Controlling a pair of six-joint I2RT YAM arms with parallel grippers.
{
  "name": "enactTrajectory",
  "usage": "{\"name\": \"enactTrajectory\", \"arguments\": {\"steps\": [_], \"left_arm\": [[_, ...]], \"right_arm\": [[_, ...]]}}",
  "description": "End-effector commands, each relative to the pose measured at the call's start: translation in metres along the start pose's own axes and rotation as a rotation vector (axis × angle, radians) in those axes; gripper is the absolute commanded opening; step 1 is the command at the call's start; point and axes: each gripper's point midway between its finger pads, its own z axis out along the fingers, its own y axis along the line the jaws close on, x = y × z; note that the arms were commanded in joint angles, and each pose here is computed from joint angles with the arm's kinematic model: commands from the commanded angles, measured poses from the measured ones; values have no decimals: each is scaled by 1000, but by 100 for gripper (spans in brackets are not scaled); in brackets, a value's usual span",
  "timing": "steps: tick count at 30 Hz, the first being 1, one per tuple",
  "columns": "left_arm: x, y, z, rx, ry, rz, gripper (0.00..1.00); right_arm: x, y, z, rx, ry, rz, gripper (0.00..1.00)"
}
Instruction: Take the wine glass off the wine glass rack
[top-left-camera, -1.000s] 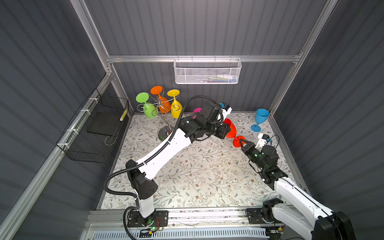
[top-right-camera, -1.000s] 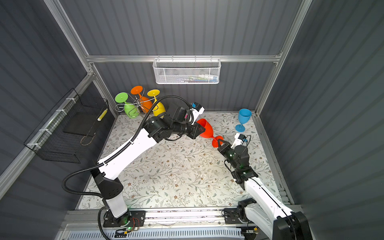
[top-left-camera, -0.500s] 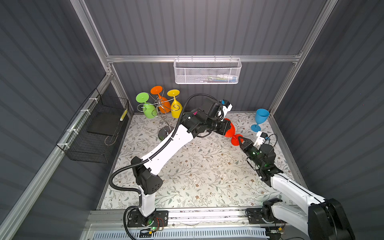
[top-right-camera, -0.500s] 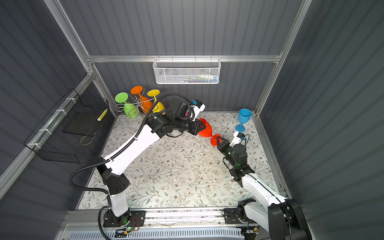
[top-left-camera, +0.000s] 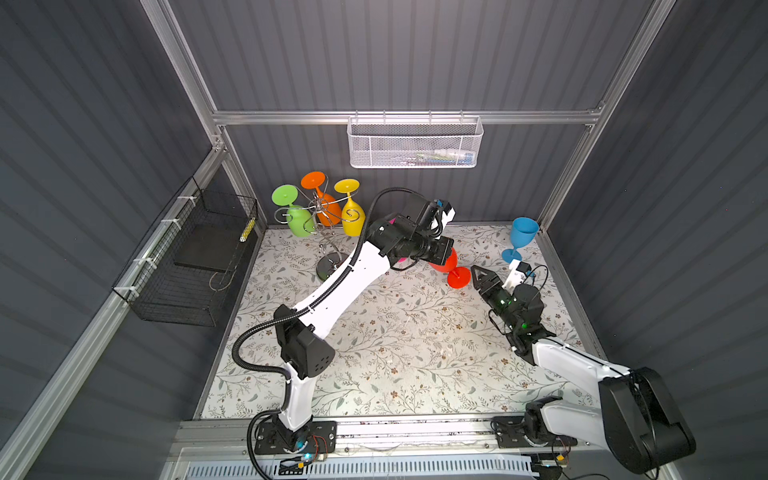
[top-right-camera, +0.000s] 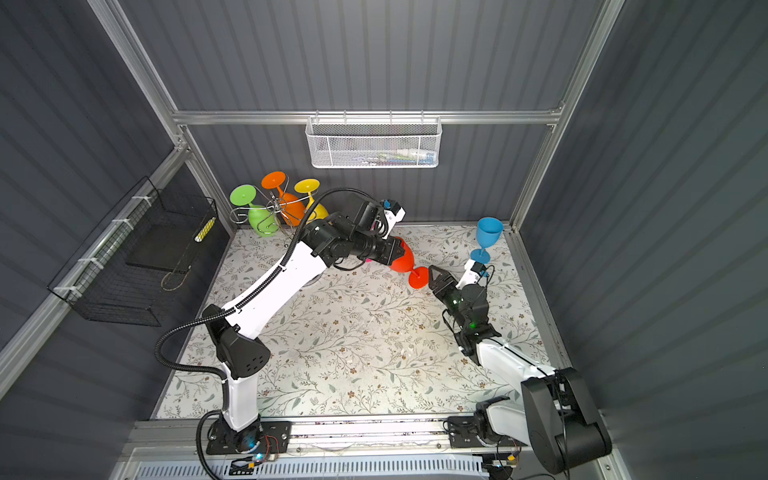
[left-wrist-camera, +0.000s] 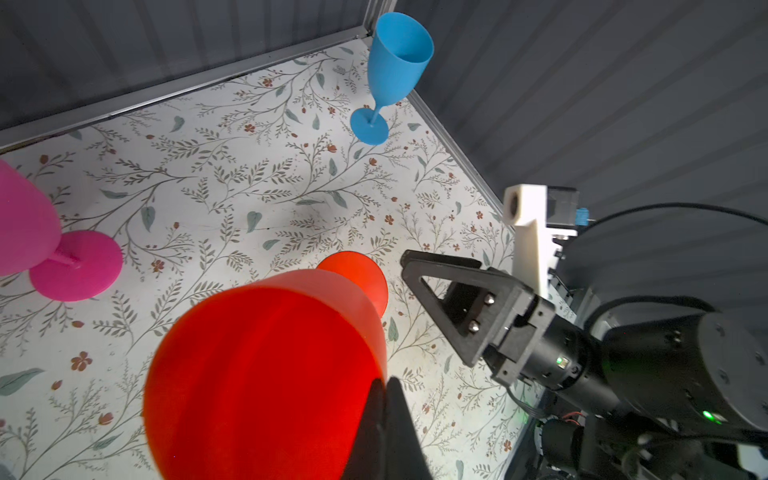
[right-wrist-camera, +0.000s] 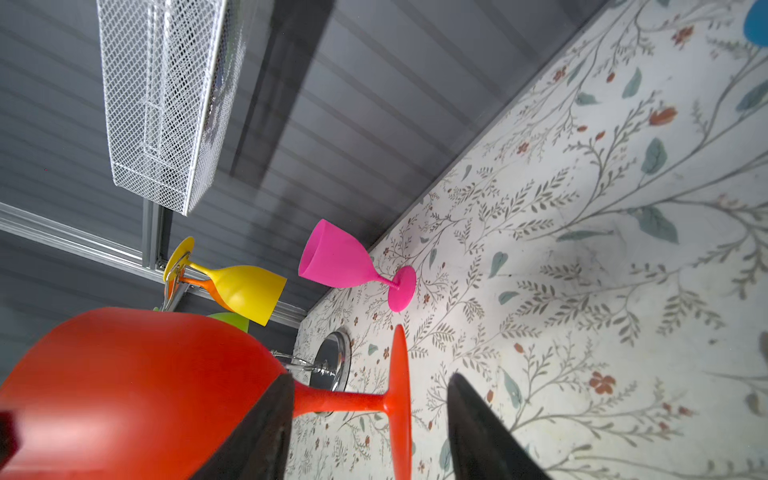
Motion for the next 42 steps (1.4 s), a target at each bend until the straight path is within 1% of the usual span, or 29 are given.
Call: {"name": "enactTrajectory", "arguments": {"steps": [1,4,8,10,17,20,26,37,38,40,42], "left_arm": [[4,28,-3,-124,33,17,0],[10,52,3,-202,62,19,0],[25,87,16,-328,141,28,0],[31,99,25,-360,168,33,0],[44,136,54,-482,245,66,0],[48,146,62,-500,259,71,0],[46,158,63,-527,254,79,0],[43,162,67,-520,249,88,0],[43,162,67,-520,249,88,1],[41,161,68,-515,242,91,9],[36,160,66,-508,224,90,14]], "right_arm": [[-20,8,-3,0,-76,-36,65],[-27,8,-8,23,-99,-59,66],[-31,11,-12,30,-108,-81,67],[-36,21,-17,7,-121,-92,67],[-35,22,-22,15,-102,-128,69],[-31,24,-22,4,-87,-131,69],[-27,26,-21,-5,-71,-140,70],[-20,35,-20,-32,-54,-166,70],[-20,36,-20,-34,-52,-167,70],[-20,38,-21,-38,-51,-174,71],[-20,41,-21,-45,-52,-181,71]]}}
